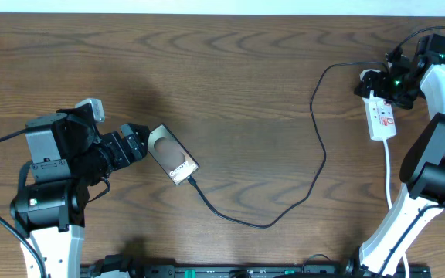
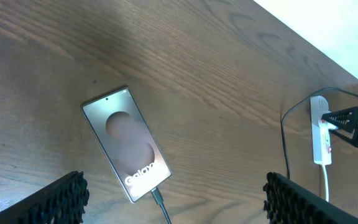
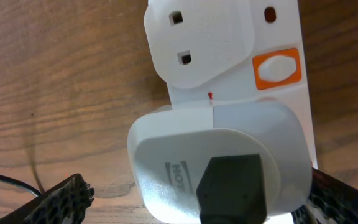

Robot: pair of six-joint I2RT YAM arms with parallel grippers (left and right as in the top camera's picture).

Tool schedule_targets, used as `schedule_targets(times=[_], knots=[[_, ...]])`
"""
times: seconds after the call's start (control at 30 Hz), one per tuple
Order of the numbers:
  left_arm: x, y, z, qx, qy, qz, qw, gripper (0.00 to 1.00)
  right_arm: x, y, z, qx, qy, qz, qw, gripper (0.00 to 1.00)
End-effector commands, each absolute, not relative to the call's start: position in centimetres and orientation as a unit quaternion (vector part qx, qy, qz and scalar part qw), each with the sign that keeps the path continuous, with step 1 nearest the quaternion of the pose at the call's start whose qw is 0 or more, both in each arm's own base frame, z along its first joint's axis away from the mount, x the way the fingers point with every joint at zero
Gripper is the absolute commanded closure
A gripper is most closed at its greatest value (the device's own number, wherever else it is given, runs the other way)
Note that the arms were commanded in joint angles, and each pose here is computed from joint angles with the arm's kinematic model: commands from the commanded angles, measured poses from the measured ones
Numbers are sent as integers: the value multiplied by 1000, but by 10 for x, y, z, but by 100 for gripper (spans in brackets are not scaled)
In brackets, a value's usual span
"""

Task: Plug charger to phone and switch on socket

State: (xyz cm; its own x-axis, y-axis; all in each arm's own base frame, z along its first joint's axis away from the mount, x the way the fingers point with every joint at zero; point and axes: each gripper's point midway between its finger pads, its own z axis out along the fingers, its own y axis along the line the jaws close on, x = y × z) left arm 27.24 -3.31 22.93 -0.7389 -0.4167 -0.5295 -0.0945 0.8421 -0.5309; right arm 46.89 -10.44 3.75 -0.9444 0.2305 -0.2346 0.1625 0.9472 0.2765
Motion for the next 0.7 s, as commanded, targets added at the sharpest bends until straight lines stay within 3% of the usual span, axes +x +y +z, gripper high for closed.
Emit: schedule_targets(times=[0.0,0.27,0.67], knots=[[273,-31,229,-145,901,-237,333,11,450,-51,15,112,971,206,54,4],[273,-31,229,-145,901,-237,333,11,446,-93,84,139,983,105,65,1],[273,-31,229,-145,901,-237,333,11,430,-103,228,149,966,42,206,1]])
